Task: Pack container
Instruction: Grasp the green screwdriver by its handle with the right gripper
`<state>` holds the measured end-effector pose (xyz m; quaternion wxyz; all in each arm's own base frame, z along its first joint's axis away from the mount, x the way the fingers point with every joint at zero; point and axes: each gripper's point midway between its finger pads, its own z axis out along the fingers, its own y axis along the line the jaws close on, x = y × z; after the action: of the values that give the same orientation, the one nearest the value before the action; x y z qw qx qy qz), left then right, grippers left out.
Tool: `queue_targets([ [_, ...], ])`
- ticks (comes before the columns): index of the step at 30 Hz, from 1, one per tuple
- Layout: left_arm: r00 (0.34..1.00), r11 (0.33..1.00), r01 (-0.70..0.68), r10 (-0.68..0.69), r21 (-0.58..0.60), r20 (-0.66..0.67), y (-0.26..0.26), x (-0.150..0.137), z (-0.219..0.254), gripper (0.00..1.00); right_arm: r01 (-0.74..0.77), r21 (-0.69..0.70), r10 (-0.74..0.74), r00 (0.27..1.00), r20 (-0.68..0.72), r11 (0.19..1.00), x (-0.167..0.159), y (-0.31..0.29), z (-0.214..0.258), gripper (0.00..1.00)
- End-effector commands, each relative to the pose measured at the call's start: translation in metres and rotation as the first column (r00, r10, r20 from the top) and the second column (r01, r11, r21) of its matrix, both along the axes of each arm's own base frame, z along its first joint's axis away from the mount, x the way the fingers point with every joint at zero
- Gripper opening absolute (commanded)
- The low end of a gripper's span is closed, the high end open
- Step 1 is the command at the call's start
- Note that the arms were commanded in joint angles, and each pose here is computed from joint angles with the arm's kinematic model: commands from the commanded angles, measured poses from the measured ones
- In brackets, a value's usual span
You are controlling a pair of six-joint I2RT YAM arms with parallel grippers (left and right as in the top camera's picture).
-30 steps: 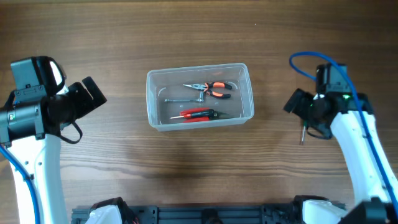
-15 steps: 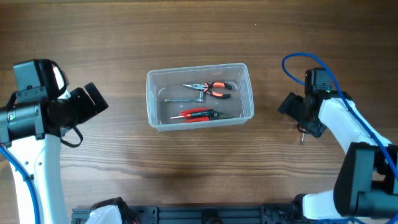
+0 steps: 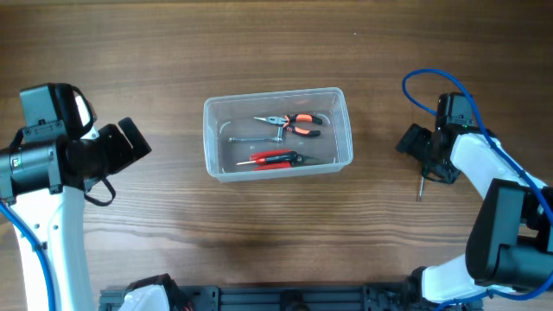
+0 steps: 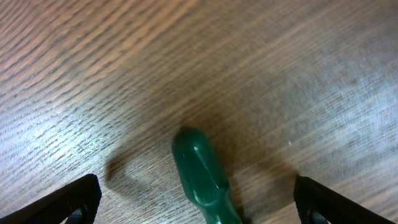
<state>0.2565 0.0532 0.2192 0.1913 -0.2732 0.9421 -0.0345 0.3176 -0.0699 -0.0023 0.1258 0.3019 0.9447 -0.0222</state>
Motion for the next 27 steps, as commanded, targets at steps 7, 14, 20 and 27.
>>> queue_targets([
  [7, 1.000, 1.000, -0.009, 0.010, -0.012, 0.013, -0.0001, 0.0024, 0.0038, 1.00, -0.221, 0.004, 0.221, 0.975, -0.034, 0.975, -0.0007, 0.0076, -0.0086, 0.99],
  [14, 1.000, 1.000, -0.009, 0.010, -0.012, 0.013, -0.0001, 0.0024, 0.0038, 1.00, -0.220, 0.017, 0.221, 0.974, -0.058, 0.975, -0.0069, 0.0092, -0.0100, 0.72],
  [20, 1.000, 1.000, -0.009, 0.010, -0.012, 0.013, -0.0001, 0.0024, 0.0038, 1.00, -0.220, 0.020, 0.221, 0.973, -0.064, 0.975, -0.0085, 0.0094, -0.0104, 0.50],
  [27, 1.000, 1.000, -0.009, 0.009, -0.012, 0.013, -0.0002, 0.0022, 0.0038, 1.00, -0.213, 0.021, 0.214, 0.975, -0.063, 0.977, -0.0085, 0.0094, -0.0104, 0.33],
])
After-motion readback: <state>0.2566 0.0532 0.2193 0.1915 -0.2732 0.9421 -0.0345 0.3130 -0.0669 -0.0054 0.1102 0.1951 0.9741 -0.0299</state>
